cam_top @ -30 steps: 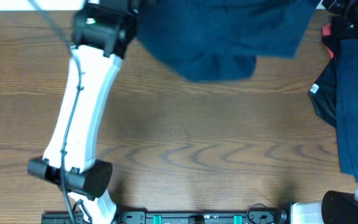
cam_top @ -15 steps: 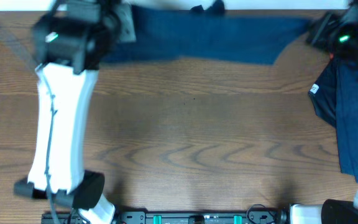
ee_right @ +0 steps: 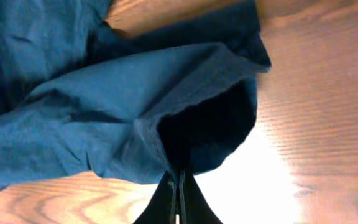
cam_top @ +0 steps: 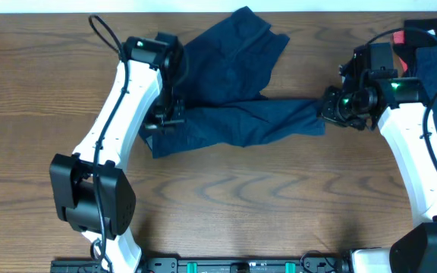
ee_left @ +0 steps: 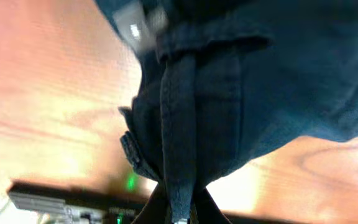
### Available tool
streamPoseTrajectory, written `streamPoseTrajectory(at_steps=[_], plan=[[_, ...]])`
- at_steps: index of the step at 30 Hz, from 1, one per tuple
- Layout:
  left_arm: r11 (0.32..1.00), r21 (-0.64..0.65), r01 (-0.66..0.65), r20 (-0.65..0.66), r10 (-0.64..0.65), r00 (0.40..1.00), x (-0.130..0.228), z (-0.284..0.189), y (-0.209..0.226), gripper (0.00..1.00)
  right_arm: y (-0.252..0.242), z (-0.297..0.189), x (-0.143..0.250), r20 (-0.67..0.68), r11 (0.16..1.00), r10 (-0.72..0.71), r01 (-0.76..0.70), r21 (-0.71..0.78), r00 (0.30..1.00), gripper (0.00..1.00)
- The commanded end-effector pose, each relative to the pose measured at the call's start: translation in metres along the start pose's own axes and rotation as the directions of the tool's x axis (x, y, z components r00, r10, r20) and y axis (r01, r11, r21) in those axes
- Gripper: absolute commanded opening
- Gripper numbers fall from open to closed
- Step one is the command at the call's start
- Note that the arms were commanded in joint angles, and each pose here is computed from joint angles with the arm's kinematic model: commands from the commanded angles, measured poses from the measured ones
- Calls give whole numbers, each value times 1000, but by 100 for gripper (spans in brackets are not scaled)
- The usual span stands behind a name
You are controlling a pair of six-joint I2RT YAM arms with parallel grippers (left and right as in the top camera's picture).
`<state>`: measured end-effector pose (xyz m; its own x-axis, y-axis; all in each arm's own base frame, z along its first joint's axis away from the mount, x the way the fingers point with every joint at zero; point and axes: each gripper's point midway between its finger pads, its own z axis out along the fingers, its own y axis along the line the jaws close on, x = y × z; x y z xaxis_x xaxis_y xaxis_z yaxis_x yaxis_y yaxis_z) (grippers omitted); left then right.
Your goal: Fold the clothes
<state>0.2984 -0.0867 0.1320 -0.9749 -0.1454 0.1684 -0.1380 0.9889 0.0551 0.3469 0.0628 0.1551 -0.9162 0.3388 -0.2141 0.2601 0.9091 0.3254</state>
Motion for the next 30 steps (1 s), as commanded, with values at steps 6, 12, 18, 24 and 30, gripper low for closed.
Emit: streamPoseTrajectory(at_steps=[6,12,18,24,30], plan=[[997,15,-79,15,78,997,55,-8,-26,6,-20,-44,-1,117,993,95,-102,58,989,1],[994,48,-101,123,95,988,88,-38,-34,6,-48,-102,14,250,980,143,-173,102,958,1],[993,44,-110,121,104,987,115,-51,-22,6,-56,-133,44,274,981,120,-157,114,954,1],[996,-13,-86,41,86,995,144,-52,-7,6,-75,-140,66,250,961,130,-184,206,959,1],[995,57,-78,131,70,989,170,-70,-7,6,-76,-146,67,277,958,148,-207,197,949,1]])
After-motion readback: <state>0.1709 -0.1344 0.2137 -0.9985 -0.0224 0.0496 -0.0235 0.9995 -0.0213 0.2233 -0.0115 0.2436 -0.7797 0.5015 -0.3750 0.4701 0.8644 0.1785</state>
